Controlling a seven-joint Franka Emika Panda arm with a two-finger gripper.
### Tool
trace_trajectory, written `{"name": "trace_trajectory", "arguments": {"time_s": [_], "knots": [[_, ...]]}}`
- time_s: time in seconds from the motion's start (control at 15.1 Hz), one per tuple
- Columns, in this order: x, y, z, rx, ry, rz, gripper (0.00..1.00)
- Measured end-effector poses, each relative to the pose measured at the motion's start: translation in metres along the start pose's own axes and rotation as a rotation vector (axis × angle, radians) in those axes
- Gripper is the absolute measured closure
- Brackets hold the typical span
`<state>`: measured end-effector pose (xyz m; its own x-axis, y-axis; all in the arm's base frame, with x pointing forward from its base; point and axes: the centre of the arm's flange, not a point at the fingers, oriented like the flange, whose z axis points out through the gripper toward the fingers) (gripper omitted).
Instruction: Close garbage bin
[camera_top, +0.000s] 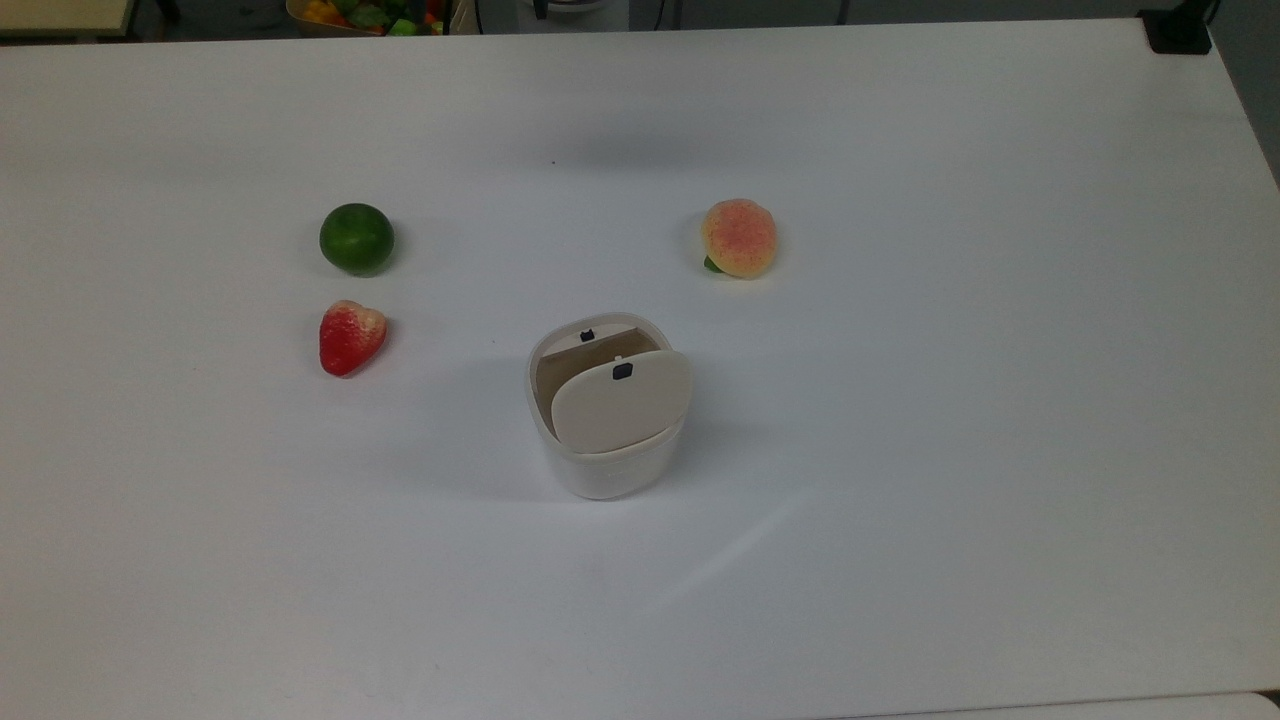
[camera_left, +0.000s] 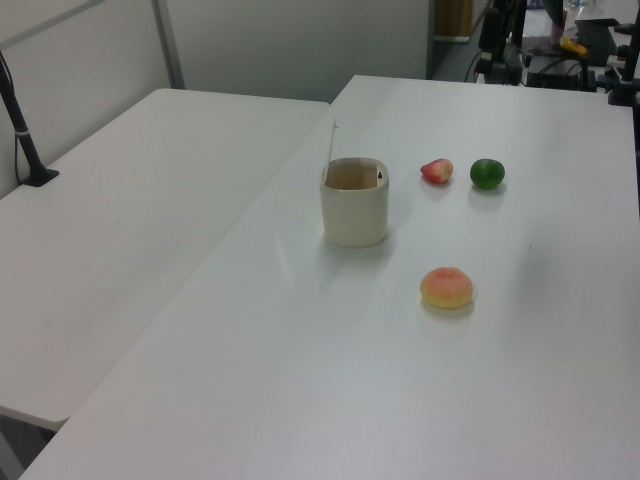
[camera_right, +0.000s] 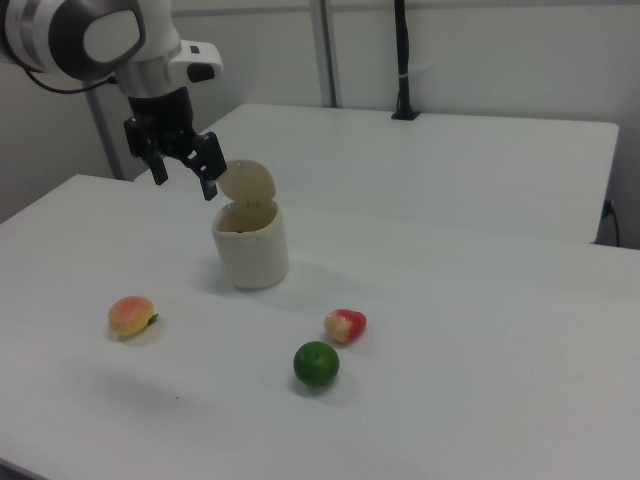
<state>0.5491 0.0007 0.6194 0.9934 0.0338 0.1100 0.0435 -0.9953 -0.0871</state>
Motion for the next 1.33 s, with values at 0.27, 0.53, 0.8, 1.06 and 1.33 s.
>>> {"name": "trace_trajectory", "arguments": {"time_s": [0.27, 0.53, 0.8, 1.06, 1.33], "knots": [[0.0, 0.0, 0.0, 0.0, 0.0, 0.0, 0.0], [0.0, 0.0, 0.0, 0.0, 0.0, 0.0, 0.0], [0.0, 0.0004, 0.0, 0.0, 0.0, 0.001, 0.0], [0.0, -0.0039, 0.0001, -0.005, 0.0, -0.005, 0.0], [0.0003, -0.0013, 0.0008, -0.008, -0.001, -0.003, 0.02]]}}
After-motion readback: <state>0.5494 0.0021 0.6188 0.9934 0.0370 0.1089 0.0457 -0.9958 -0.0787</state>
